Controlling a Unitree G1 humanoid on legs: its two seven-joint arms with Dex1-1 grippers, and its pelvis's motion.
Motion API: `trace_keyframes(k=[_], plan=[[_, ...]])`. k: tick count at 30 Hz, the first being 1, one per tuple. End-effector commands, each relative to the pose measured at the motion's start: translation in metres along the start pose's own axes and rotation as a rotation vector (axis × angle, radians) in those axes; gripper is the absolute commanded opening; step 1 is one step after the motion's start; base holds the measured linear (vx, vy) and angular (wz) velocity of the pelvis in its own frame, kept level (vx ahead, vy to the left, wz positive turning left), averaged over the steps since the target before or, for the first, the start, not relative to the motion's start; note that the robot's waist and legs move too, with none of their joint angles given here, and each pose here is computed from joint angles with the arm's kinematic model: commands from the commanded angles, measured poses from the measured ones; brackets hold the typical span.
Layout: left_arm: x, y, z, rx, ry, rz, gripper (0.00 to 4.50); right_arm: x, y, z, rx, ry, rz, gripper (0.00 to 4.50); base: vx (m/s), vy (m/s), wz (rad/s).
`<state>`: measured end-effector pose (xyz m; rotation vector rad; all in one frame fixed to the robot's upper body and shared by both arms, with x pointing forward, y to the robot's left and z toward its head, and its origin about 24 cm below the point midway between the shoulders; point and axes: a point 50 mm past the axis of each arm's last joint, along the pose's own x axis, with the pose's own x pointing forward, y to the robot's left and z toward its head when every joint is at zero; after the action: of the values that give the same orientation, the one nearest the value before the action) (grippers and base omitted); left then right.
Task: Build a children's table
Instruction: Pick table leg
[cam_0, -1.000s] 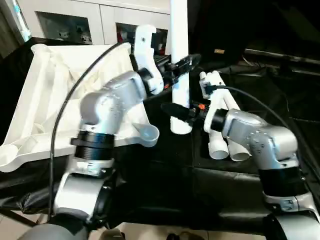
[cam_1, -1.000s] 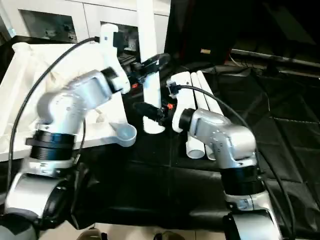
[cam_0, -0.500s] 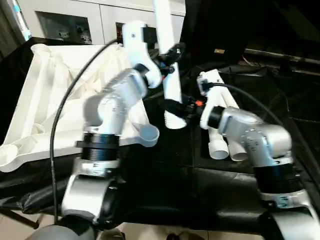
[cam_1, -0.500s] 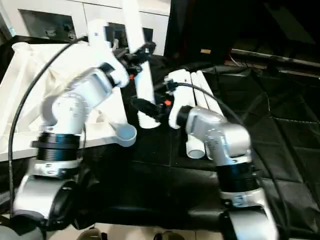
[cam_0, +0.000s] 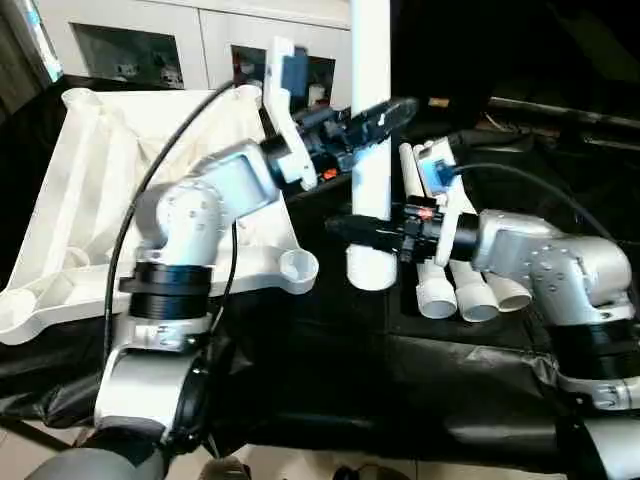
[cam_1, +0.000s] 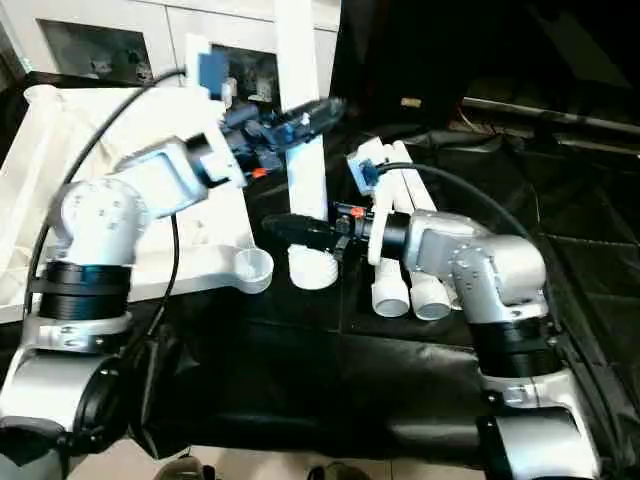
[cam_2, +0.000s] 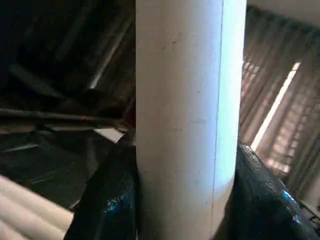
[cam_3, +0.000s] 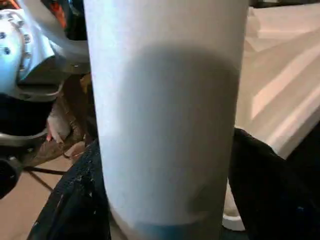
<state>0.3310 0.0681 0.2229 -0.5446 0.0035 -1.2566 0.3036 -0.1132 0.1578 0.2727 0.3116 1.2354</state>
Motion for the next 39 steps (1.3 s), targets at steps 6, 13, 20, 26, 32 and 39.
trace_keyframes(k=[6,13,20,26,32,39], plan=[[0.004,-0.021,0.009,0.029,-0.005,-0.170,1.84,-0.008,-0.009,-0.008,0.042,0.026,-0.068,2.49,0.000,0.000,0.00],[0.008,-0.007,0.006,0.044,-0.010,0.008,2.40,-0.002,-0.014,-0.007,0.028,-0.011,-0.136,2.06,0.000,0.000,0.00],[0.011,0.015,0.000,0.149,0.054,0.348,2.86,0.004,-0.023,-0.008,0.029,-0.036,-0.227,1.96,0.000,0.000,0.00],[0.015,0.019,-0.006,0.161,0.051,0.491,2.59,0.010,-0.027,-0.009,0.032,-0.058,-0.275,1.95,0.000,0.000,0.00],[0.016,0.019,-0.005,0.121,0.002,0.470,2.08,0.013,-0.029,-0.008,0.029,-0.062,-0.284,1.95,0.000,0.000,0.00],[0.020,0.014,-0.006,0.097,-0.028,0.428,1.82,0.014,-0.029,-0.008,0.011,-0.065,-0.301,1.95,0.000,0.000,0.00]])
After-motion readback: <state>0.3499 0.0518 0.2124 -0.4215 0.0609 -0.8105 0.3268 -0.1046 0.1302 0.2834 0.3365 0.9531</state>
